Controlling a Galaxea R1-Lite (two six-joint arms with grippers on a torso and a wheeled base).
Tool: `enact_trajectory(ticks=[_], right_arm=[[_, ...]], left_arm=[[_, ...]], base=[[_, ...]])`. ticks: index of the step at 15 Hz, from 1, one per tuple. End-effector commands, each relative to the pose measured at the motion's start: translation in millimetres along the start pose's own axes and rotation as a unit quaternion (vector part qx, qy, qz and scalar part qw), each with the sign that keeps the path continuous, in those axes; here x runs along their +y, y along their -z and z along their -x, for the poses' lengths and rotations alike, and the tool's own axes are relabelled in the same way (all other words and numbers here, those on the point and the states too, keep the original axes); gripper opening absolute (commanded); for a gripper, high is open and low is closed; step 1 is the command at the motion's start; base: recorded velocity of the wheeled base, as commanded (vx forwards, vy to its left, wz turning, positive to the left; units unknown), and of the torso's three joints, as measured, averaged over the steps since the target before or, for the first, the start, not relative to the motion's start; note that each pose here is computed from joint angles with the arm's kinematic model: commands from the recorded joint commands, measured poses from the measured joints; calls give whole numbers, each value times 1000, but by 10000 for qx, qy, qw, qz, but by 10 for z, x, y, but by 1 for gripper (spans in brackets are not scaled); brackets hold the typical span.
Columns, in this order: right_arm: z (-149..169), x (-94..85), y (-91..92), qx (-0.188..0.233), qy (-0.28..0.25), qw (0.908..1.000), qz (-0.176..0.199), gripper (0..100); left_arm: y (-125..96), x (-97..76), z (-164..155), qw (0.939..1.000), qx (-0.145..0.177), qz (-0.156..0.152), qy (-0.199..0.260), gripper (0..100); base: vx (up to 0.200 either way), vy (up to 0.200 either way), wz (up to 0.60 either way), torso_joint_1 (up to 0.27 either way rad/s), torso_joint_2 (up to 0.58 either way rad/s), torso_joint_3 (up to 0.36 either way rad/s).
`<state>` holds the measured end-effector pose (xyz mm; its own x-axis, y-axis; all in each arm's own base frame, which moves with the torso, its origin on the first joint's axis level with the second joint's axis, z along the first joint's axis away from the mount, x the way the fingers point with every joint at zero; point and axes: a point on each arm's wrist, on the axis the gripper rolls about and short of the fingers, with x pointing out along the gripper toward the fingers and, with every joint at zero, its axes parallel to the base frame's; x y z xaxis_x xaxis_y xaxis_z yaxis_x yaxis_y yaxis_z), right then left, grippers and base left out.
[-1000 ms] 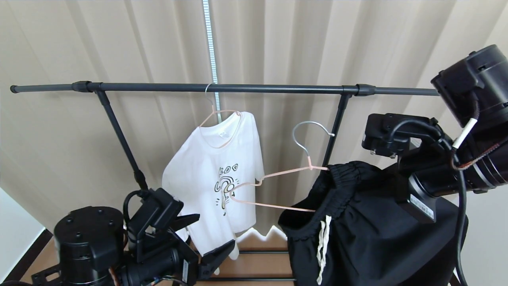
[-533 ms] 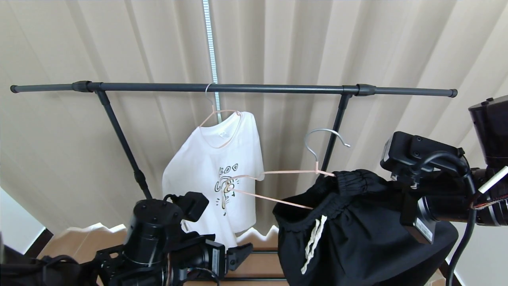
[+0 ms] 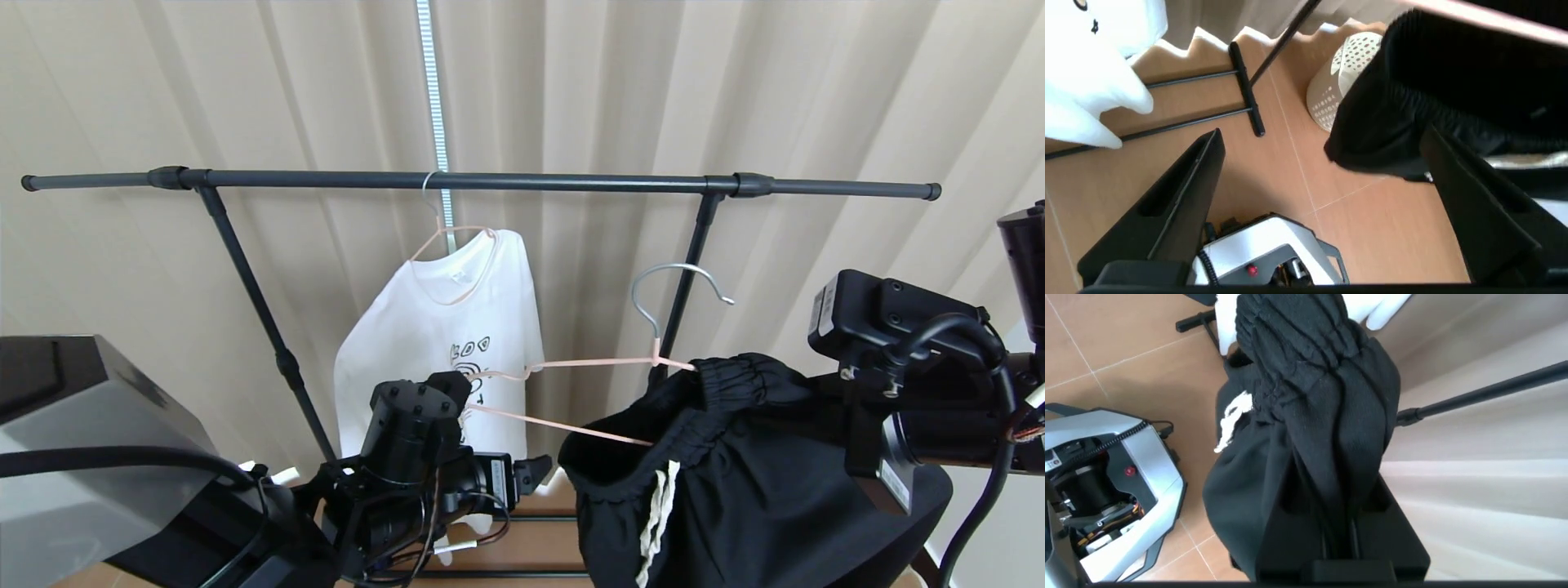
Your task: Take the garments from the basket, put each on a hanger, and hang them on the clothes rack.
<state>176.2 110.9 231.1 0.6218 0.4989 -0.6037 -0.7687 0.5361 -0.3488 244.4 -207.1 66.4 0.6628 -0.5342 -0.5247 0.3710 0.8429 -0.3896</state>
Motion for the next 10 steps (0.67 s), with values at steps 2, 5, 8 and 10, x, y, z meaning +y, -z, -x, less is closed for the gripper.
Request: enact_trajectory(ticks=[2, 5, 8, 10], right_arm=[[3, 11, -7, -21, -24, 10000, 21, 0], [20, 76, -39, -109, -155, 9998, 18, 0], [45, 85, -52, -166, -151, 9997, 33, 0], [64, 86, -54, -193, -137, 9997, 36, 0]], left_arm=[[-19, -35, -142, 10000, -19, -13, 33, 100], [-16, -156, -232, 9998, -40, -97, 194, 100], [50, -172, -377, 9997, 68, -129, 187, 100], [85, -163, -446, 9997, 121, -143, 156, 100]], base=[[0, 0, 0, 0, 0, 0], [0, 0, 0, 0, 0, 0], [0, 0, 0, 0, 0, 0], [0, 0, 0, 0, 0, 0]])
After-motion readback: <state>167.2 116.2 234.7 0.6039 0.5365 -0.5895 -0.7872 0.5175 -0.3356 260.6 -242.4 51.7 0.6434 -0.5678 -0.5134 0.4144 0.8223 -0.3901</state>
